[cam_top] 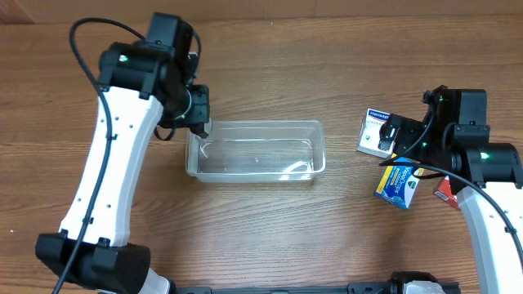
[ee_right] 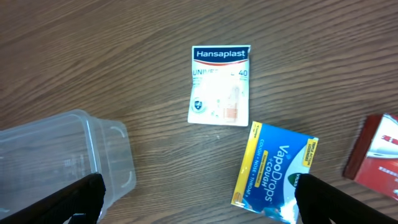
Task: Pack container
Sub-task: 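Lower the black-capped bottle into the container and release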
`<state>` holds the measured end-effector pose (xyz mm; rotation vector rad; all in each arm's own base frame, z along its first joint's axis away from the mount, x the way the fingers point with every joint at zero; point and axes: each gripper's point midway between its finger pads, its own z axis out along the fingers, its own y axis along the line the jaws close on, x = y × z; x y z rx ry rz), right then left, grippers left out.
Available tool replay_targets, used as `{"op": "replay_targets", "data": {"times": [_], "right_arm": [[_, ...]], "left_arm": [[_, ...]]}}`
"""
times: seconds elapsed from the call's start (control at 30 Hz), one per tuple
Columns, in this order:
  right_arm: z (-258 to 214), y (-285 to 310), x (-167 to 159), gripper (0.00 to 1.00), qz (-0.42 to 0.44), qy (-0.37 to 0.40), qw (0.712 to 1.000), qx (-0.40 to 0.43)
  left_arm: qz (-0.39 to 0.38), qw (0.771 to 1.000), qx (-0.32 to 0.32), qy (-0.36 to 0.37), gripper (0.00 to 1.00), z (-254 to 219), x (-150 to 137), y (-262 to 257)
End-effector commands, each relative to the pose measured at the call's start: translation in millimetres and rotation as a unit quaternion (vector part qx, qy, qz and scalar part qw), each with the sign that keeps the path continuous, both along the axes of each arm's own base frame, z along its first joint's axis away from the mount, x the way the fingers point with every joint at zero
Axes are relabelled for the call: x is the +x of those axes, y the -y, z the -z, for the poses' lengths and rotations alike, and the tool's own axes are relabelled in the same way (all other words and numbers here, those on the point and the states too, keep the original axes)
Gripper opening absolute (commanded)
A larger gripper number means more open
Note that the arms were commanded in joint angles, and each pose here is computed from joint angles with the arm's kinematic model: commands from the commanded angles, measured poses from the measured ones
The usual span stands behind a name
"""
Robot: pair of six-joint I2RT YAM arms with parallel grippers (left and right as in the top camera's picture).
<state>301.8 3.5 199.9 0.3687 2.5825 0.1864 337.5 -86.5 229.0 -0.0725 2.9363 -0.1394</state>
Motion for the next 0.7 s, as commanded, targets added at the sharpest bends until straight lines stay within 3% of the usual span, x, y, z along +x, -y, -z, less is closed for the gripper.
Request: {"op": "replay_targets", "data": {"times": [0.0,0.2,0.4,0.57,0.63,0.67], "right_arm": [[-12.7,-1.9,3.2,1.00,0.000,0.017,1.000,0.008],[-12.3,-1.9,2.7,1.00,0.000,0.016,1.000,0.008],[-12.3,-2.0,2.6,1.00,0.000,0.016,1.000,0.009],[-12.3,-1.9,2.7,1.00,0.000,0.016,1.000,0.008],[-12.3,-1.9,2.7,1.00,0.000,0.016,1.000,0.008],[-12.3,-1.9,2.7,1.00,0.000,0.016,1.000,0.008]], "left_arm": [[-0.046,0.998,0.010,-0.043,0.04,34.0,-6.4,-2.9],[-0.046,0.998,0.012,-0.047,0.04,86.6,0.7,-1.3],[-0.044,0.998,0.017,-0.032,0.05,109.8,12.8,-1.2],[-0.045,0.996,0.035,-0.069,0.05,141.4,15.5,-3.3],[-0.045,0.996,0.036,-0.069,0.11,146.6,18.6,-2.7],[-0.045,0.996,0.035,-0.067,0.19,146.5,19.8,-2.4]]}}
